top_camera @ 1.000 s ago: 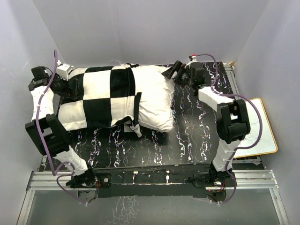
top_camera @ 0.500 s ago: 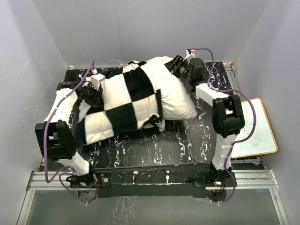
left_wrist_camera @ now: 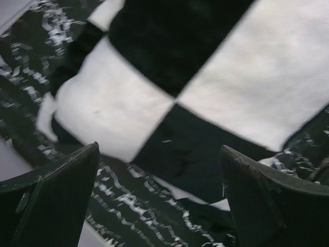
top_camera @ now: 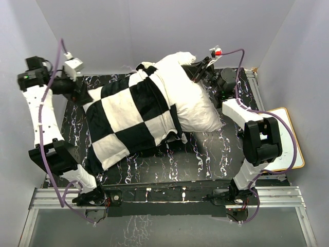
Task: Remove the pillowcase from the pillow
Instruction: Remove the pillow from the pillowcase.
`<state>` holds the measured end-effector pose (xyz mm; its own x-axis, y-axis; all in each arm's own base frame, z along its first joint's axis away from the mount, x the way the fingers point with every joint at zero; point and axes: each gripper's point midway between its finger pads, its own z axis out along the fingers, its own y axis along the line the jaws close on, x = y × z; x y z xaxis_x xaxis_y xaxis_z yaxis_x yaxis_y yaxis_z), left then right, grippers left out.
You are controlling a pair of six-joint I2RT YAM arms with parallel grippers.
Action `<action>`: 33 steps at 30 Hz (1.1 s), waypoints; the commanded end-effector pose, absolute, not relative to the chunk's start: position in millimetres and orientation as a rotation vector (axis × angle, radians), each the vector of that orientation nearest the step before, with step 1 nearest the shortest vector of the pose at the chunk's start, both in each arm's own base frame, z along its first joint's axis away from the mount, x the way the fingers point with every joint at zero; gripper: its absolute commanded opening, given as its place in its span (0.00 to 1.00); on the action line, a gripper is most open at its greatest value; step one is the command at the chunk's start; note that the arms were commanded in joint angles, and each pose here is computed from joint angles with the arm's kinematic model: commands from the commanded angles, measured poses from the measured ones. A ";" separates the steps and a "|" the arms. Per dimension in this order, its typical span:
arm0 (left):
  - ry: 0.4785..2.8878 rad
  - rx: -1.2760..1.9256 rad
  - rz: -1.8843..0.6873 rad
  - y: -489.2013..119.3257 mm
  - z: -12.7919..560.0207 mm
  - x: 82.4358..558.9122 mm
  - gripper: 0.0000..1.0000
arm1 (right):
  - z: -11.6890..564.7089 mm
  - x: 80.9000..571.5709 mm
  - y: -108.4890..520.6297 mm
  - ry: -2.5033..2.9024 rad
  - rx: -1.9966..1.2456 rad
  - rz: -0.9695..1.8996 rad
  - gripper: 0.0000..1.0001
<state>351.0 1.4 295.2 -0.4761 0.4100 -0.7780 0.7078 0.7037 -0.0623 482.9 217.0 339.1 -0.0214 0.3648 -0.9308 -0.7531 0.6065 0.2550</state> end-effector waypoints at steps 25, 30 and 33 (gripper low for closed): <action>1.827 1.315 -0.343 84.6 135.3 429.9 0.97 | 484.6 399.5 236.6 0.722 -1.145 0.944 0.08; 1.923 1.297 -0.387 86.6 98.8 454.5 0.97 | 469.5 412.9 238.4 0.780 -1.098 0.979 0.08; 1.919 1.237 -0.354 92.4 91.2 475.4 0.97 | 453.8 426.3 234.7 0.838 -1.054 0.997 0.08</action>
<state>441.1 86.4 95.6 -0.2342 0.6434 -0.7289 0.8850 0.4514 0.1141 438.3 237.2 411.1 0.1783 0.1863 -0.9662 -0.9806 0.1149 -0.1588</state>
